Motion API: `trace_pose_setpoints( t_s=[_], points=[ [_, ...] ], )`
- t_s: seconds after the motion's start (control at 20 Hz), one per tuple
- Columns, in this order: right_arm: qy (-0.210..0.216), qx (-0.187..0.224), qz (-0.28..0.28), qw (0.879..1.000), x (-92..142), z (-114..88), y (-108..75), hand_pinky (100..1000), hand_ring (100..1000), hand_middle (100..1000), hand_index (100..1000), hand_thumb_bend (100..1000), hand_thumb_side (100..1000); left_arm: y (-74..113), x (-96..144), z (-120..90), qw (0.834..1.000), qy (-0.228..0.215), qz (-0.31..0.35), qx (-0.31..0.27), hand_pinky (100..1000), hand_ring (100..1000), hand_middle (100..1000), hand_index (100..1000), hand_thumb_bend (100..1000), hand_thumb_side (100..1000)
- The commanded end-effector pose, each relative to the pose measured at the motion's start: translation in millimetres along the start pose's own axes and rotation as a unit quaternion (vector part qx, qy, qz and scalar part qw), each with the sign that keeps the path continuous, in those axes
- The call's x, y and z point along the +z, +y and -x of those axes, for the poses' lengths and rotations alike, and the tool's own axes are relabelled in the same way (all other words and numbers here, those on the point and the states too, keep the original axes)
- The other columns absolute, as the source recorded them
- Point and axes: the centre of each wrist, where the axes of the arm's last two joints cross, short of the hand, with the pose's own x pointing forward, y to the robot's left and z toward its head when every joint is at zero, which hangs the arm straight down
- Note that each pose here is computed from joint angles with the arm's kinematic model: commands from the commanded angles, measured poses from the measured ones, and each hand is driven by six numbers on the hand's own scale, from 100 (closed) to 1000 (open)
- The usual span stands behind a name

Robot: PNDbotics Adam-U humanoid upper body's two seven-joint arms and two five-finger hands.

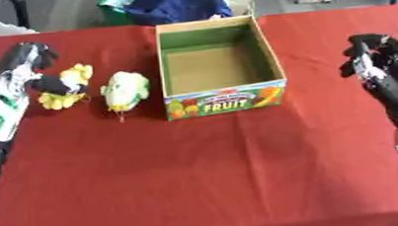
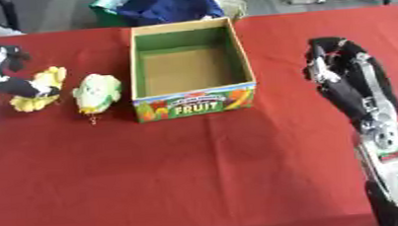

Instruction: Pick up objects on the table and place them in the box.

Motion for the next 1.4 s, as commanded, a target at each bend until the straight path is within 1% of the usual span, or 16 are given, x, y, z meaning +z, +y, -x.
trace_pose_setpoints(
  t_s=[0.05,0.2,0.3,0.4,0.65,0.75,0.9,0.95,1.0,1.15,1.25,1.3,1.4],
  points=[
    [-0.011,0.002,-0.002,1.0,-3.4,-4.9,-2.4,518,524,567,729,100,455,9.4,-2.7,-1.0,1.0,0.01,-0.019,-0.008,573,672,553,722,765,254],
    [-0.011,0.002,-0.002,1.0,-3.6,-5.0,-2.3,518,524,566,729,100,454,3.1,-3.3,1.1,0.999,0.023,-0.023,-0.014,570,666,549,720,755,247],
    [-0.011,0.002,-0.002,1.0,-3.6,-4.9,-2.5,518,524,566,729,100,454,0.2,-3.4,2.5,0.999,0.029,-0.023,-0.016,569,662,525,719,735,251],
    [-0.011,0.002,-0.002,1.0,-3.6,-4.8,-2.5,518,524,566,729,100,454,-2.6,-3.5,3.6,0.999,0.033,-0.019,-0.018,569,641,527,719,722,255],
    [-0.011,0.001,-0.002,1.0,-3.6,-4.7,-2.5,518,524,566,729,100,453,-8.2,-3.2,6.6,0.999,0.04,-0.005,-0.021,564,557,523,720,687,242],
    [-0.011,0.002,-0.002,1.0,-3.7,-4.7,-2.5,518,524,566,729,100,453,-10.3,-3.1,8.1,0.999,0.043,0.001,-0.022,561,533,519,720,669,228],
    [-0.011,0.002,-0.001,1.0,-3.6,-4.5,-2.7,518,523,566,729,100,453,-13.2,-2.9,10.2,0.999,0.048,0.008,-0.022,553,522,508,715,627,191],
    [-0.011,0.002,-0.001,1.0,-3.5,-4.4,-2.7,518,523,566,729,100,453,-13.9,-2.9,10.7,0.999,0.048,0.01,-0.022,548,513,497,703,580,155],
    [-0.01,0.002,0.0,1.0,-3.4,-4.3,-2.7,518,523,566,729,100,452,-14.3,-2.9,11.2,0.998,0.049,0.01,-0.022,538,497,479,683,482,100],
    [-0.01,0.001,0.0,1.0,-3.5,-4.3,-2.7,518,523,566,729,100,452,-16.4,-3.0,12.1,0.998,0.052,0.013,-0.019,517,463,438,640,331,100],
    [-0.01,0.001,0.0,1.0,-3.5,-4.2,-2.7,518,523,566,729,100,452,-17.8,-3.0,12.6,0.998,0.052,0.015,-0.018,505,440,407,606,258,100],
    [-0.01,0.001,0.0,1.0,-3.4,-4.2,-2.7,518,523,566,729,100,451,-18.2,-3.0,12.9,0.998,0.051,0.014,-0.017,496,423,384,585,206,100],
    [-0.01,0.001,0.001,1.0,-3.3,-4.1,-3.0,519,523,566,729,100,450,-17.6,-2.9,13.2,0.999,0.05,0.009,-0.014,484,400,356,559,150,100]
  ],
)
